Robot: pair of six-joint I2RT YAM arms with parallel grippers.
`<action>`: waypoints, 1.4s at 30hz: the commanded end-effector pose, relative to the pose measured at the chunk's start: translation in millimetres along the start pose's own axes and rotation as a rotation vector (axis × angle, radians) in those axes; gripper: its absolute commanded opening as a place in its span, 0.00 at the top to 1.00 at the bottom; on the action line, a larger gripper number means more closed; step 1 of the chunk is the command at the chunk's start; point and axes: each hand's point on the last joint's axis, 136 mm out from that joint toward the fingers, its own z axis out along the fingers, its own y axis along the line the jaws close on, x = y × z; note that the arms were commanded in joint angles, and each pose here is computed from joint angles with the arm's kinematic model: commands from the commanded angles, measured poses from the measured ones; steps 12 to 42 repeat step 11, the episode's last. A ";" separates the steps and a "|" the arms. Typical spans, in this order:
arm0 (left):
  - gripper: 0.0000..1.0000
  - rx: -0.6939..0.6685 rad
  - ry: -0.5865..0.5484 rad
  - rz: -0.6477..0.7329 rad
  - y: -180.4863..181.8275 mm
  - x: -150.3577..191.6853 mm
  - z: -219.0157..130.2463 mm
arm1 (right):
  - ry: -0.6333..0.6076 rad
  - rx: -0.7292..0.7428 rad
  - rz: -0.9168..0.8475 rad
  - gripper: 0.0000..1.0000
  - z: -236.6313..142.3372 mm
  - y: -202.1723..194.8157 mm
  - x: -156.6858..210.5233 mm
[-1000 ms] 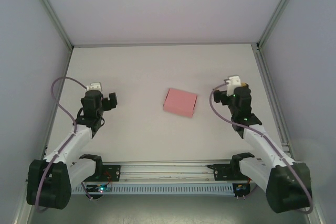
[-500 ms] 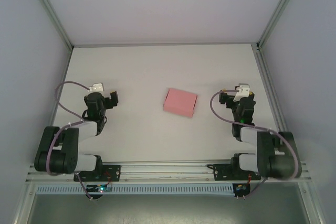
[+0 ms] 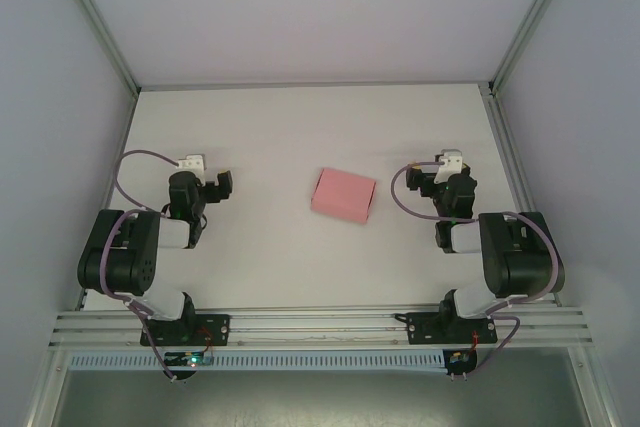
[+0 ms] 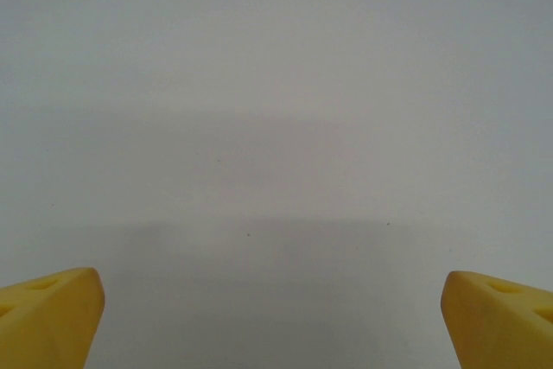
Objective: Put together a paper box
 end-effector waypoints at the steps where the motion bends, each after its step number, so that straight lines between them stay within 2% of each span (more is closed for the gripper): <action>1: 0.00 0.005 -0.045 0.026 0.8 -15.5 0.7 | -0.027 0.013 -0.014 0.02 0.1 0.3 -9.8; 42: 0.00 0.004 -0.045 0.027 0.9 -14.9 0.5 | -0.027 0.015 -0.014 0.02 0.3 -0.1 -10.4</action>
